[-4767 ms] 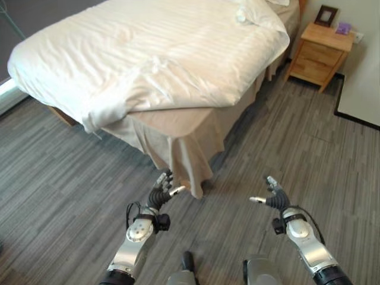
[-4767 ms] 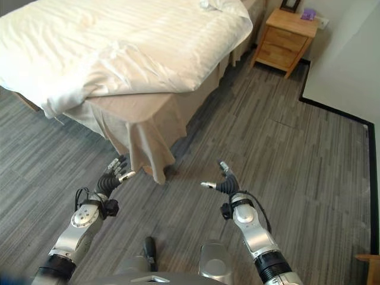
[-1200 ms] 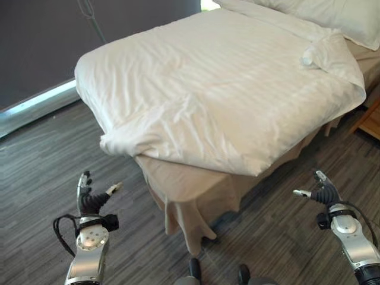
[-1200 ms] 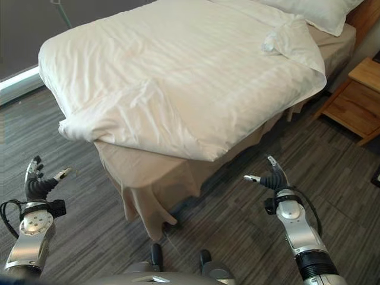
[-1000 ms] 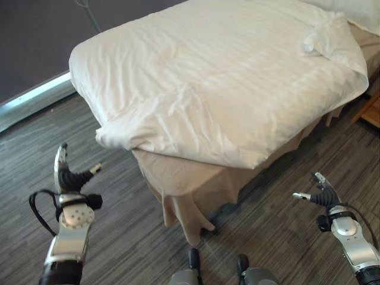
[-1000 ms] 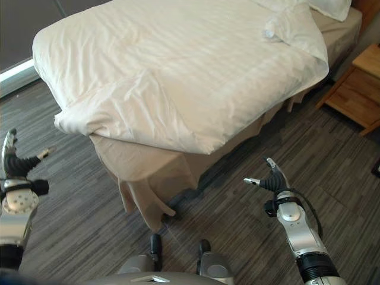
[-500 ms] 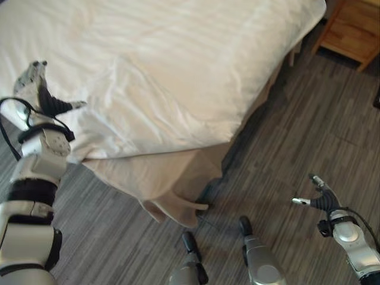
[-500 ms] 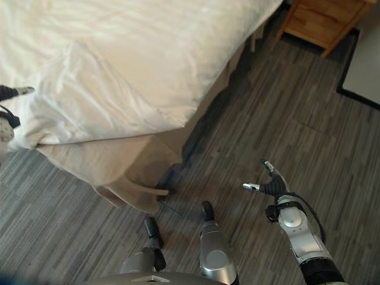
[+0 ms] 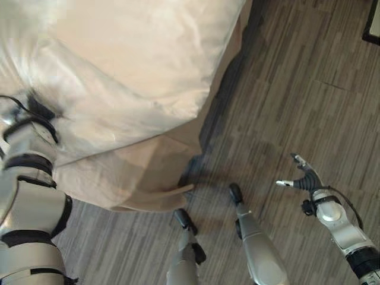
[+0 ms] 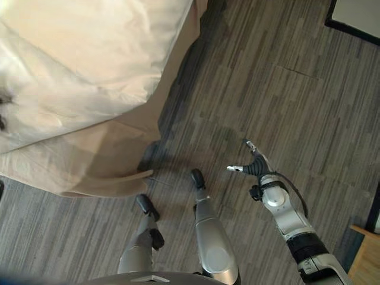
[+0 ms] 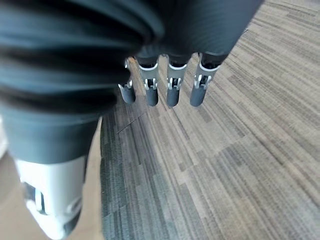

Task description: Making the bed.

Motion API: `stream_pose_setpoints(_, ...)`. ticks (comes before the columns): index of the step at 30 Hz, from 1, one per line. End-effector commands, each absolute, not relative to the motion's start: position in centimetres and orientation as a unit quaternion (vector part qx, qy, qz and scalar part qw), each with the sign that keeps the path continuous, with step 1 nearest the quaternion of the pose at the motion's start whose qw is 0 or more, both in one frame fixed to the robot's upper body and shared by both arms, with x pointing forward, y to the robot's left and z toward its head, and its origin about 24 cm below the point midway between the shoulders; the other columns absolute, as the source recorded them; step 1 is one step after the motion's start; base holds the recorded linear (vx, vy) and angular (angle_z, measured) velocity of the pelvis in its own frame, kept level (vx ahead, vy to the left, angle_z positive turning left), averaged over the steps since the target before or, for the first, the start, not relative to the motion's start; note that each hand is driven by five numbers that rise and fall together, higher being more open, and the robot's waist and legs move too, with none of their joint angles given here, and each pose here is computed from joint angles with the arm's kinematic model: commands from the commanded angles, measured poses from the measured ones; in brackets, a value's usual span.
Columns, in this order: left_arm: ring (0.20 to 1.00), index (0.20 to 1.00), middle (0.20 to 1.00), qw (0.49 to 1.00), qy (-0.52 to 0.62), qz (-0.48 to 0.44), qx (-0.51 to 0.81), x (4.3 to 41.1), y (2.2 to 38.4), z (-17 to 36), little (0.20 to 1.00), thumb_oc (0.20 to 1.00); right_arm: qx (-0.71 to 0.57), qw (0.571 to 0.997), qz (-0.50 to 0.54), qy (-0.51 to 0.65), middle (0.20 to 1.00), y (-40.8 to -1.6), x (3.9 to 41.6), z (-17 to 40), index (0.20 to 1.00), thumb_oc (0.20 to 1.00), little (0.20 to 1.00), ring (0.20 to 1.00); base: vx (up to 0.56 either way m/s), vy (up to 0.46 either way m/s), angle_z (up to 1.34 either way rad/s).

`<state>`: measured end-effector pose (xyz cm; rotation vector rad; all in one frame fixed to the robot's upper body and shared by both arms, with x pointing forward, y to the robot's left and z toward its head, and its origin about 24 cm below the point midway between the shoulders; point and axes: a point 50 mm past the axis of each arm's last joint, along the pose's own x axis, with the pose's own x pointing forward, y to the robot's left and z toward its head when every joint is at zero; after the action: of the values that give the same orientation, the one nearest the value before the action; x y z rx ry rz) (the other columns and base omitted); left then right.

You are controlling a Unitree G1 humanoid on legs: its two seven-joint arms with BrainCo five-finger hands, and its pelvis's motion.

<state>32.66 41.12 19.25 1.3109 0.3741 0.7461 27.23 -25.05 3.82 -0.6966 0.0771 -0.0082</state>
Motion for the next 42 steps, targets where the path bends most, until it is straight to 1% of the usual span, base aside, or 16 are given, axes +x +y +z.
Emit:
stream_pose_setpoints(1, 0.200, 0.200, 0.200, 0.703, 0.251, 0.289, 0.600, 31.5, 41.2, 14.4, 0.200, 0.200, -0.339, 0.940, -0.021, 0.015, 1.000, -25.7, 26.7, 4.7, 1.000, 1.000, 1.000, 1.000, 0.00, 0.000, 0.00)
stream_pose_setpoints(8, 0.200, 0.200, 0.200, 0.768, 0.210, 0.239, 0.556, 32.3, 37.1, 9.1, 0.200, 0.200, -0.379, 0.925, -0.009, -0.025, 1.000, -24.5, 27.7, 6.1, 1.000, 1.000, 1.000, 1.000, -0.02, -0.009, 0.06)
stream_pose_setpoints(9, 0.407, 0.407, 0.407, 0.789, 0.186, 0.230, 0.538, 32.8, 35.7, 8.6, 0.407, 0.407, -0.384, 0.923, -0.010, -0.025, 1.000, -24.6, 27.7, 6.2, 1.000, 1.000, 1.000, 1.000, -0.17, 0.036, 0.28)
stream_pose_setpoints(10, 0.555, 0.555, 0.555, 0.807, 0.166, 0.219, 0.523, 33.1, 34.3, 8.0, 0.555, 0.555, -0.386, 0.922, -0.012, -0.020, 1.000, -24.5, 27.7, 6.0, 1.000, 1.000, 1.000, 1.000, -0.14, 0.037, 0.39)
stream_pose_setpoints(11, 0.555, 0.555, 0.555, 0.807, 0.167, 0.219, 0.522, 33.1, 34.3, 7.9, 0.555, 0.555, -0.387, 0.922, -0.011, -0.019, 1.000, -24.5, 27.6, 6.0, 1.000, 1.000, 1.000, 1.000, -0.12, 0.035, 0.61)
stream_pose_setpoints(12, 0.445, 0.445, 0.445, 0.817, 0.153, 0.202, 0.518, 33.2, 33.0, 7.2, 0.445, 0.445, -0.391, 0.920, -0.012, -0.013, 1.000, -24.5, 27.5, 5.7, 1.000, 1.000, 1.000, 1.000, -0.11, 0.038, 0.88)
stream_pose_setpoints(13, 0.388, 0.388, 0.388, 0.830, 0.137, 0.181, 0.510, 33.2, 31.4, 6.5, 0.388, 0.388, -0.398, 0.917, -0.016, -0.003, 1.000, -24.6, 27.4, 5.3, 1.000, 1.000, 1.000, 1.000, -0.15, 0.060, 1.12)
stream_pose_setpoints(16, 0.347, 0.347, 0.347, 0.857, 0.122, 0.131, 0.482, 31.6, 28.3, 3.6, 0.347, 0.347, -0.411, 0.910, -0.026, 0.050, 1.000, -25.6, 26.3, 3.4, 1.000, 1.000, 1.000, 1.000, -0.09, 0.073, 1.21)
stream_pose_setpoints(17, 0.351, 0.351, 0.351, 0.864, 0.129, 0.116, 0.473, 30.5, 27.7, 2.3, 0.351, 0.351, -0.404, 0.912, -0.029, 0.067, 1.000, -25.6, 25.8, 2.7, 1.000, 1.000, 1.000, 1.000, -0.09, 0.170, 1.16)
stream_pose_setpoints(20, 0.467, 0.467, 0.467, 0.876, 0.146, 0.102, 0.449, 28.3, 27.1, 0.5, 0.467, 0.467, -0.399, 0.911, -0.036, 0.100, 1.000, -26.0, 24.9, 1.4, 1.000, 1.000, 1.000, 1.000, -0.08, 0.112, 1.07)
stream_pose_setpoints(23, 0.445, 0.445, 0.445, 0.879, 0.179, 0.105, 0.428, 24.5, 28.2, -1.0, 0.445, 0.445, -0.404, 0.900, -0.049, 0.154, 1.000, -26.6, 23.6, -0.7, 1.000, 1.000, 1.000, 1.000, -0.20, 0.182, 0.84)
stream_pose_setpoints(25, 0.598, 0.598, 0.598, 0.883, 0.209, 0.113, 0.404, 22.4, 28.9, -2.0, 0.598, 0.598, -0.397, 0.898, -0.060, 0.182, 1.000, -26.7, 23.2, -1.7, 1.000, 1.000, 1.000, 1.000, -0.20, 0.108, 0.41)
stream_pose_setpoints(26, 1.000, 1.000, 1.000, 0.887, 0.217, 0.114, 0.391, 21.8, 29.0, -2.3, 1.000, 1.000, -0.397, 0.897, -0.063, 0.186, 1.000, -26.8, 23.1, -1.8, 1.000, 1.000, 1.000, 1.000, -0.15, 0.065, 0.69)
stream_pose_setpoints(35, 1.000, 1.000, 1.000, 0.888, 0.381, 0.095, 0.238, 17.0, 27.0, -9.6, 1.000, 1.000, -0.381, 0.898, -0.070, 0.207, 1.000, -25.6, 23.3, -3.1, 1.000, 1.000, 1.000, 1.000, -0.07, 0.006, 0.42)
stream_pose_setpoints(36, 1.000, 1.000, 1.000, 0.881, 0.427, 0.097, 0.180, 15.1, 26.4, -11.3, 1.000, 1.000, -0.377, 0.901, -0.070, 0.204, 1.000, -25.1, 23.7, -3.1, 1.000, 1.000, 1.000, 1.000, -0.02, -0.008, 0.27)
stream_pose_setpoints(42, 1.000, 1.000, 1.000, 0.801, 0.564, 0.142, 0.146, 8.6, 27.4, -14.7, 1.000, 1.000, -0.322, 0.928, -0.073, 0.176, 1.000, -23.7, 25.2, -2.3, 1.000, 1.000, 1.000, 1.000, 0.05, -0.015, 0.06)
